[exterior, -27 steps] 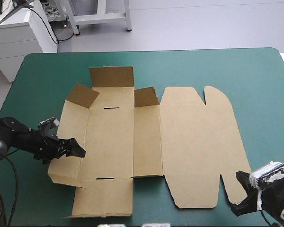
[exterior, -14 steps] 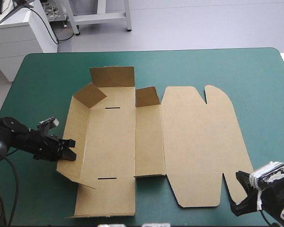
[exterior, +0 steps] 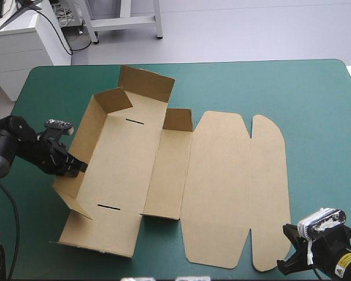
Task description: Fold the box
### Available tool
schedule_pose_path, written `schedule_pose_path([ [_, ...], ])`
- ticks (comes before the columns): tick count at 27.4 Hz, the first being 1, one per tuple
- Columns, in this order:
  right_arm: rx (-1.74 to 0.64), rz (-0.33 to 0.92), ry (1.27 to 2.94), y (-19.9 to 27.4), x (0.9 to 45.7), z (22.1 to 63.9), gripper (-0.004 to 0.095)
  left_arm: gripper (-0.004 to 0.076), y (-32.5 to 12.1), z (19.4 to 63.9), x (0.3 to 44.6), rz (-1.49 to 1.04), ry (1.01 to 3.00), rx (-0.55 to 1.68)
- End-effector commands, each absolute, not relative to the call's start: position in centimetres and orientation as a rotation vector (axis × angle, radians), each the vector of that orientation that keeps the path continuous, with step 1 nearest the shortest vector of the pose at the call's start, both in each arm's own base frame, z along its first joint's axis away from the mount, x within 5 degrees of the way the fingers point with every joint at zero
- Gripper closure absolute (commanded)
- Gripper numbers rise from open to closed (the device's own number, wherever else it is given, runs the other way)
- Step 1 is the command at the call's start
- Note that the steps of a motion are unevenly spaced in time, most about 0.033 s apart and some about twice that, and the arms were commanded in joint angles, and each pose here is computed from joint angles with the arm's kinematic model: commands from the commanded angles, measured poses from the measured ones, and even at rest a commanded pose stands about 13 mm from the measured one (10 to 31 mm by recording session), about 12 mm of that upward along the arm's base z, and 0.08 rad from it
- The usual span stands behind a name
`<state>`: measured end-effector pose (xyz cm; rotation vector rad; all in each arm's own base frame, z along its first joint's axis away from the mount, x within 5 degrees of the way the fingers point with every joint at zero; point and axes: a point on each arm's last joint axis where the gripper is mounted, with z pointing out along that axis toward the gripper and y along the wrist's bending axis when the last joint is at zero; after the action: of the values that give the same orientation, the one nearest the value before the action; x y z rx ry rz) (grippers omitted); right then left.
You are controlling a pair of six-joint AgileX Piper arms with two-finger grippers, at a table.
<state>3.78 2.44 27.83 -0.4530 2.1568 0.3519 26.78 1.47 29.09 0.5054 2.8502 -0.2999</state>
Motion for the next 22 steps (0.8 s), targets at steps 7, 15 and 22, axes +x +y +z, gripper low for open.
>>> schedule_pose_path([
  [7, -0.32, 0.304, 1.981, 1.1, 3.2, 29.4, 0.0904, 0.0732, -3.7, 35.1, 28.8, 0.274, 2.512, 0.996],
  [15, -0.262, 0.337, 1.902, 0.4, 1.9, 29.6, 0.0904, 0.0732, -8.6, 36.2, 30.5, 0.726, 2.074, 1.353],
  [22, -0.262, 0.337, 1.902, 0.4, 1.9, 29.6, 0.0904, 0.0732, -15.5, 35.9, 31.2, 0.754, 1.639, 1.534],
])
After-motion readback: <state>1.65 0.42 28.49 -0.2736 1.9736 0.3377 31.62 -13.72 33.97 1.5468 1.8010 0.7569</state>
